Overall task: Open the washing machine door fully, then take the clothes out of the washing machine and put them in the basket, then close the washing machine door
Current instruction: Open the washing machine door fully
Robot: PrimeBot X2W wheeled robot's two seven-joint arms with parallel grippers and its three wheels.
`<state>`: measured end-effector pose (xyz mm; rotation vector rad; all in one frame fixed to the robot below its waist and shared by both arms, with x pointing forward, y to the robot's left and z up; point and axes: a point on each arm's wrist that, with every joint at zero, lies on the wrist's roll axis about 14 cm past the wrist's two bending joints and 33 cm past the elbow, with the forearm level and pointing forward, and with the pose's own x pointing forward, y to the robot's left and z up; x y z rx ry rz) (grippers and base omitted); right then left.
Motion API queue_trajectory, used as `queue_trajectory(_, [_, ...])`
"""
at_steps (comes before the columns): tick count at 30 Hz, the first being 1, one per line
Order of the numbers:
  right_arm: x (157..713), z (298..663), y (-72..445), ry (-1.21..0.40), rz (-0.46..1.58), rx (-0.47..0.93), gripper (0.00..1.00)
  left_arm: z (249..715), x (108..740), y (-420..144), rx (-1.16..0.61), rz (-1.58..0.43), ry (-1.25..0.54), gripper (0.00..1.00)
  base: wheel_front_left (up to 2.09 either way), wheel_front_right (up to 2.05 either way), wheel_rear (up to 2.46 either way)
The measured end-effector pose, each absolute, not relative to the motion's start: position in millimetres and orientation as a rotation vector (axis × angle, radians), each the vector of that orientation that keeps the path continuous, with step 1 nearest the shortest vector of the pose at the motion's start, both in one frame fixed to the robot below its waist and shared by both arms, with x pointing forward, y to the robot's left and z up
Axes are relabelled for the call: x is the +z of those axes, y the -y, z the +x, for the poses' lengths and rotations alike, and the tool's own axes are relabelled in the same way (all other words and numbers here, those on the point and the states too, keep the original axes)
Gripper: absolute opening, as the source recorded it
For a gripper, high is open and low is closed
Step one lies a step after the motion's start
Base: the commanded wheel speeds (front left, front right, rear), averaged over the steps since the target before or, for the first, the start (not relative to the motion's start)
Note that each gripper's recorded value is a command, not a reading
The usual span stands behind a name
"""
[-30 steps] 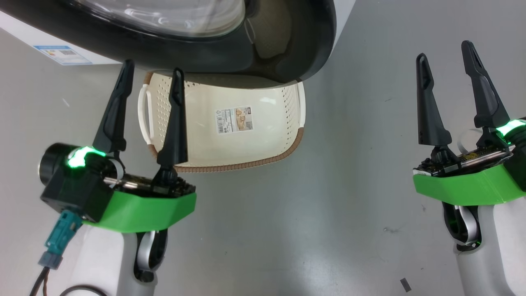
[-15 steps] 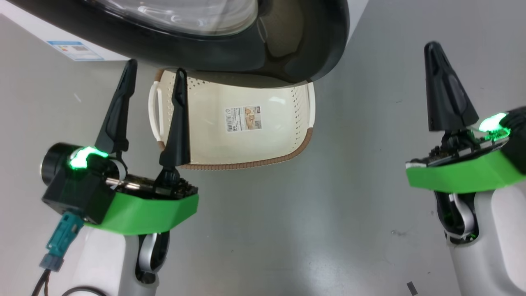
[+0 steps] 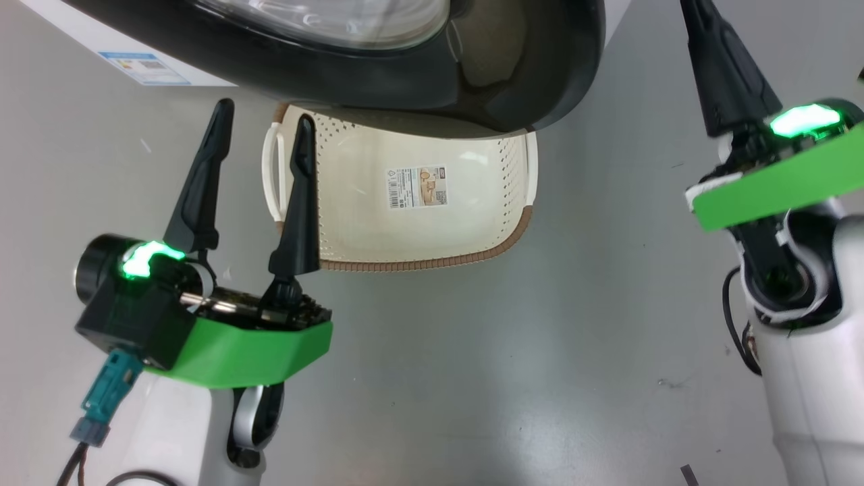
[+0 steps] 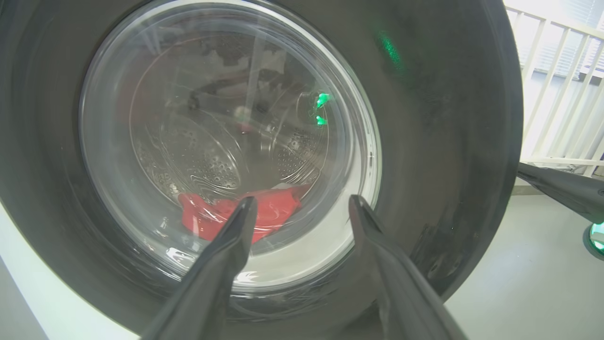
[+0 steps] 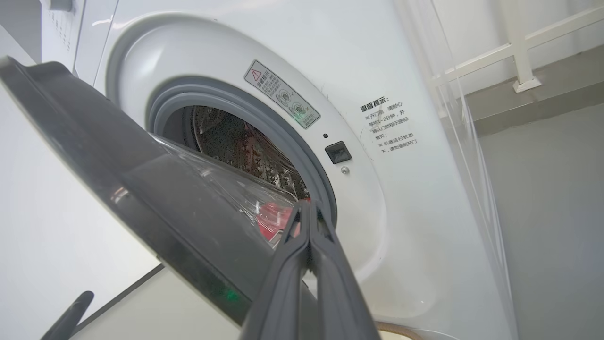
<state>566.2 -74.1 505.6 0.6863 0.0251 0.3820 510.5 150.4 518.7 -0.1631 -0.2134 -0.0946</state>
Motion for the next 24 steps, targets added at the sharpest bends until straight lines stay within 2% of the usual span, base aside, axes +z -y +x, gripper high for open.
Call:
queue_trajectory(18, [513.0,602.0,37.9,-0.317,1.240,0.589,0.00,507.8,515.2,-153.8,-0.087,-0.169,0.200,1.00,0.00,0.00,0.00])
queue_trajectory(24, [518.3,599.8,24.5,-0.392,1.322,0.668,0.00,506.7,517.9,-154.5,-0.081,-0.167,0.205,1.00,0.00,0.00,0.00])
